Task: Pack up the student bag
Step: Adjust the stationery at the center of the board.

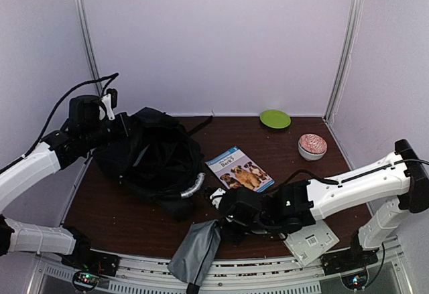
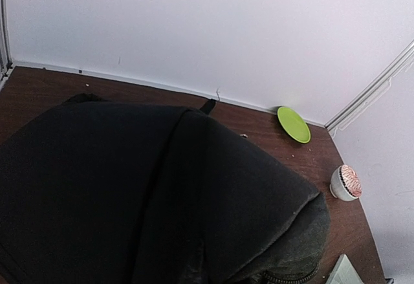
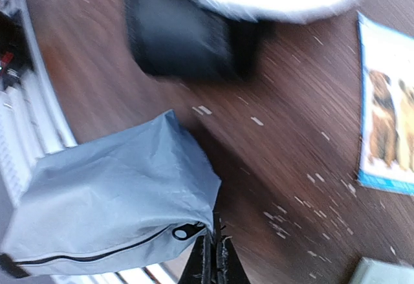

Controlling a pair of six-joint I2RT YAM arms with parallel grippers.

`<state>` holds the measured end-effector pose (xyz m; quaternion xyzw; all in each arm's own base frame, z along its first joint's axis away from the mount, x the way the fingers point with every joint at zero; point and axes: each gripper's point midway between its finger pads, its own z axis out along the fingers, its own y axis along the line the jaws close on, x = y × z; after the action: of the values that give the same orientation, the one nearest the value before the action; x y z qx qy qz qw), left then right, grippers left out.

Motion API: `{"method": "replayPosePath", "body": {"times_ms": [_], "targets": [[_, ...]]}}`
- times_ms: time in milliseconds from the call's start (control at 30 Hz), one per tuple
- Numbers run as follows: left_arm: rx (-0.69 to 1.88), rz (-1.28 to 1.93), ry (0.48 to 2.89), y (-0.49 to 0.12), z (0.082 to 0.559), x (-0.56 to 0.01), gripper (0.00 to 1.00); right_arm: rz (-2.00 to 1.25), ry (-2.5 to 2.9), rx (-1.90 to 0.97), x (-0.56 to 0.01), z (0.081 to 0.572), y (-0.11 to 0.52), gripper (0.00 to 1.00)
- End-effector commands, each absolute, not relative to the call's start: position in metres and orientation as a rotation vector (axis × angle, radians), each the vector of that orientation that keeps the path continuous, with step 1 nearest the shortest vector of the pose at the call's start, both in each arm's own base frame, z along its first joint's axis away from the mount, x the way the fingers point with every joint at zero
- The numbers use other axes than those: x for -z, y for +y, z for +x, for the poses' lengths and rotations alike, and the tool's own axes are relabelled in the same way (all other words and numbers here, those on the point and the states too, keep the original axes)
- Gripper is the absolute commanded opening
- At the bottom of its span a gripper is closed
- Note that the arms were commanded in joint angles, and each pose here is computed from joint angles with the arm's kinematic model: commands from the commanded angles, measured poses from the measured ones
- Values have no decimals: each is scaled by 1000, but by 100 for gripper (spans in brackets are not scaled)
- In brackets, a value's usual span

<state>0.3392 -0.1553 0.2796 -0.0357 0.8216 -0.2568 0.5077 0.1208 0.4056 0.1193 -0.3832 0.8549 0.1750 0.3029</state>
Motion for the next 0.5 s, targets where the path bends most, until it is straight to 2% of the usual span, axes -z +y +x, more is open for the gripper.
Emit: {"method": "replayPosePath", "body": {"times_ms": [0, 467], "targets": [[541, -199, 1970, -138, 359, -272, 0, -854, 2291, -256, -108, 156, 349, 0], [603, -208, 2063, -142, 334, -220, 0, -598, 2317, -182, -104, 252, 305, 0]]}}
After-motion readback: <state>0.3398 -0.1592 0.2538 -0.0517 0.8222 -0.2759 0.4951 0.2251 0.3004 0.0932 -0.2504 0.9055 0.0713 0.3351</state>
